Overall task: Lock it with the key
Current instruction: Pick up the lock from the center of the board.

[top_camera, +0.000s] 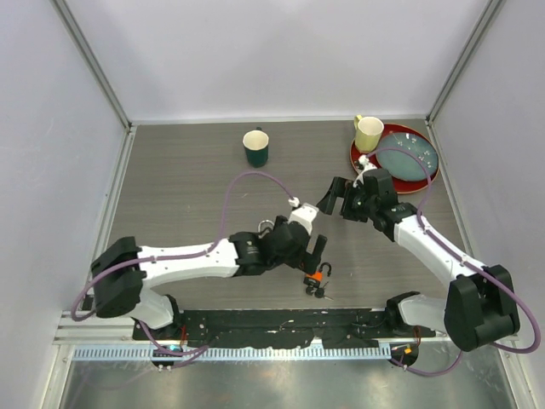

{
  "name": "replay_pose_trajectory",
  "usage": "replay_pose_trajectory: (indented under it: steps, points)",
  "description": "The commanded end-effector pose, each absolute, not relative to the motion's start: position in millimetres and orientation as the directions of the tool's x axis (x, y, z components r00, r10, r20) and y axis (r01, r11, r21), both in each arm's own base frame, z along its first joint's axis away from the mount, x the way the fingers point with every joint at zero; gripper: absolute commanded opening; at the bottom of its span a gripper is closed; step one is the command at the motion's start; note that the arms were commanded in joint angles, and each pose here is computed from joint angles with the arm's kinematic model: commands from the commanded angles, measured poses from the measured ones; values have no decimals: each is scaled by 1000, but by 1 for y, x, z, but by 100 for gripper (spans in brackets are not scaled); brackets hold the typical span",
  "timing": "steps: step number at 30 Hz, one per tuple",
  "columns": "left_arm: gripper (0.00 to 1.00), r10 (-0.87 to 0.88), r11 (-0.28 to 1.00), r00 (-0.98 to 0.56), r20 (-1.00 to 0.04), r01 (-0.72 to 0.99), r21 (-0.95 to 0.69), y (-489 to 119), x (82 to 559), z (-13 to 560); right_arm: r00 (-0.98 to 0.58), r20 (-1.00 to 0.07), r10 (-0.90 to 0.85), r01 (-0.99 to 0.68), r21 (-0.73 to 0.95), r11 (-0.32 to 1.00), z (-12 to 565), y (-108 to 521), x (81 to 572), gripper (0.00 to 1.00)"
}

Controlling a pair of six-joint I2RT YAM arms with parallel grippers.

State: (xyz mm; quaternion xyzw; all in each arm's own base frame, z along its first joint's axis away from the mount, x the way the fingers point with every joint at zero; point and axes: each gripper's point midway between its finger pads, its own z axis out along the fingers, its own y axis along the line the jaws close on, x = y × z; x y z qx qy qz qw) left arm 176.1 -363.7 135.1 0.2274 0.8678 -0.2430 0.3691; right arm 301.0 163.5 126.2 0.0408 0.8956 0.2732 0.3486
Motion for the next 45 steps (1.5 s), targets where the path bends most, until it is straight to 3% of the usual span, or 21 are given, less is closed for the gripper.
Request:
replay_pose_trajectory:
  steps: [1, 12, 27, 30, 37, 45]
  points:
    - [96, 237, 836, -616, -751, 523, -166, -376, 171, 129, -725, -618, 304, -71, 506, 860, 132, 146, 317, 100]
    - [89, 314, 833, -672, -671, 534, -144, -404, 143, 74, -735, -586, 342, -9, 513, 859, 118, 125, 322, 100]
    - [72, 345, 817, -704, -621, 551, -171, -418, 133, 29, -739, -577, 348, 3, 513, 858, 112, 120, 321, 100]
    - [61, 353, 825, -710, -609, 543, -156, -416, 133, 23, -740, -575, 347, -1, 517, 856, 113, 120, 321, 100]
    - [0, 375, 837, -709, -597, 536, -111, -408, 135, 17, -744, -572, 345, -11, 527, 850, 112, 122, 320, 100]
    - [0, 382, 824, -641, -666, 563, -68, -411, 157, 61, -740, -578, 344, -38, 546, 837, 121, 127, 321, 100]
